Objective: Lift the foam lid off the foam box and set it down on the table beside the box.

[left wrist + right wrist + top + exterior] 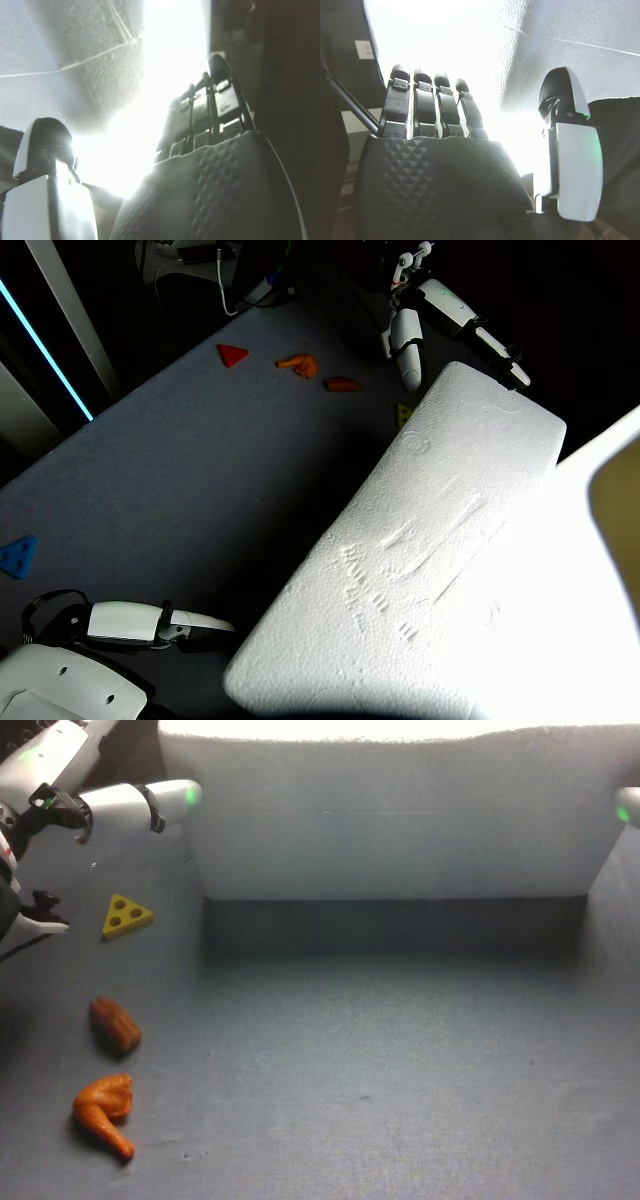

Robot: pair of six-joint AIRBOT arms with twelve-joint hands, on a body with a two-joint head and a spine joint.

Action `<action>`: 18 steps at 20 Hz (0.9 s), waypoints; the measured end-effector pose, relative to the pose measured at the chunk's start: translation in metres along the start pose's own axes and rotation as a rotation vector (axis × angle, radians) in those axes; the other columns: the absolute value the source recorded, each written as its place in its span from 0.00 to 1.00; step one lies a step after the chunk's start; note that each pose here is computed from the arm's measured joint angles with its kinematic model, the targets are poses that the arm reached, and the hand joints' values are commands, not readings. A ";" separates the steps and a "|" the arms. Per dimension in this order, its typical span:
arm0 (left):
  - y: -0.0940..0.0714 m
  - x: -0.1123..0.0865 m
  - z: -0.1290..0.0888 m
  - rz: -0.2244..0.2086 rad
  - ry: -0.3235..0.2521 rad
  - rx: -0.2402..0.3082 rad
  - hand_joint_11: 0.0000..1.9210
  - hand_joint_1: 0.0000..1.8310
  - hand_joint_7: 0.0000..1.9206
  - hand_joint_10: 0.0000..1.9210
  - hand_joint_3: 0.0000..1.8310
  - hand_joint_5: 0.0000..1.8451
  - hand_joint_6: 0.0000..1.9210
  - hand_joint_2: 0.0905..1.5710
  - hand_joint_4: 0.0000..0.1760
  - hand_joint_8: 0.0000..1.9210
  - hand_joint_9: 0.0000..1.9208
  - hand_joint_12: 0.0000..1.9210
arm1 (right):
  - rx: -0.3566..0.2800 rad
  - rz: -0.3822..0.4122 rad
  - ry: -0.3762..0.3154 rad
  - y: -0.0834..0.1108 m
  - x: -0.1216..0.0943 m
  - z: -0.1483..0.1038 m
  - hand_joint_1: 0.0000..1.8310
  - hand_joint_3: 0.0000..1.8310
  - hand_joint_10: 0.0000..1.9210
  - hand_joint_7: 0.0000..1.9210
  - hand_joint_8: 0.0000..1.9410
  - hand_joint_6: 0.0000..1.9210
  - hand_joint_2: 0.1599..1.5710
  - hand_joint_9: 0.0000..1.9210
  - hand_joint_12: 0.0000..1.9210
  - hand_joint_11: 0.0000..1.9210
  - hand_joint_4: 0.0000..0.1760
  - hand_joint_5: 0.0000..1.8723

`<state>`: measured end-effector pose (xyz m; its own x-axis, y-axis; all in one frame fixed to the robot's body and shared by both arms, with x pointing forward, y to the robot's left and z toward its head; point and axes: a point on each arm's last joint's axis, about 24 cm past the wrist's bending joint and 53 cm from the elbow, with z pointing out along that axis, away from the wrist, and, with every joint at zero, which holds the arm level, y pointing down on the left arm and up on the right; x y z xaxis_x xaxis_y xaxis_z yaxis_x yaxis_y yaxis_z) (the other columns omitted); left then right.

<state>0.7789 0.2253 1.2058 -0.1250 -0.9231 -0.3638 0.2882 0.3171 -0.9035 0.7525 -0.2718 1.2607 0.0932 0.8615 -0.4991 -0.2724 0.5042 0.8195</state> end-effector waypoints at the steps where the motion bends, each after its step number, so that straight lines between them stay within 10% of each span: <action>1: 0.001 0.001 0.001 -0.009 -0.001 -0.005 0.00 0.28 0.00 0.00 0.00 0.00 0.00 0.66 0.00 0.00 0.00 0.07 | -0.002 0.002 0.001 0.000 0.001 0.000 0.28 0.00 0.00 0.00 0.00 0.00 0.68 0.00 0.00 0.00 0.00 0.00; 10: 0.000 0.010 0.012 -0.044 0.014 -0.002 0.00 0.27 0.00 0.00 0.00 0.02 0.00 0.66 0.00 0.00 0.00 0.40 | -0.004 0.035 0.005 0.000 0.005 0.006 0.29 0.00 0.00 0.00 0.00 0.00 0.68 0.00 0.00 0.00 0.00 0.00; 13: 0.001 0.017 0.015 -0.054 0.027 -0.003 0.00 0.28 0.00 0.00 0.00 0.04 0.00 0.66 0.00 0.00 0.00 0.33 | -0.013 0.041 0.011 0.002 0.007 0.007 0.29 0.01 0.00 0.00 0.00 0.00 0.71 0.01 0.01 0.03 0.00 0.00; 15: 0.001 0.021 0.016 -0.057 0.036 -0.002 0.00 0.30 0.00 0.00 0.00 0.04 0.00 0.66 0.00 0.00 0.00 0.22 | -0.017 0.055 0.009 0.002 0.006 0.008 0.33 0.00 0.05 0.08 0.01 0.02 0.73 0.08 0.44 0.00 0.00 0.08; 18: 0.001 0.021 0.016 -0.067 0.036 -0.003 0.00 0.30 0.00 0.00 0.00 0.06 0.00 0.68 0.00 0.00 0.00 0.17 | -0.021 0.060 0.010 0.002 0.007 0.009 0.31 0.00 0.04 0.06 0.00 0.02 0.75 0.04 0.30 0.00 0.00 0.08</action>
<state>0.7921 0.2029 1.2005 -0.1776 -0.9338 -0.3105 0.2752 0.2558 -0.9267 0.7608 -0.2645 1.2615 0.0661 0.8896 -0.4519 -0.2970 0.4499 0.8422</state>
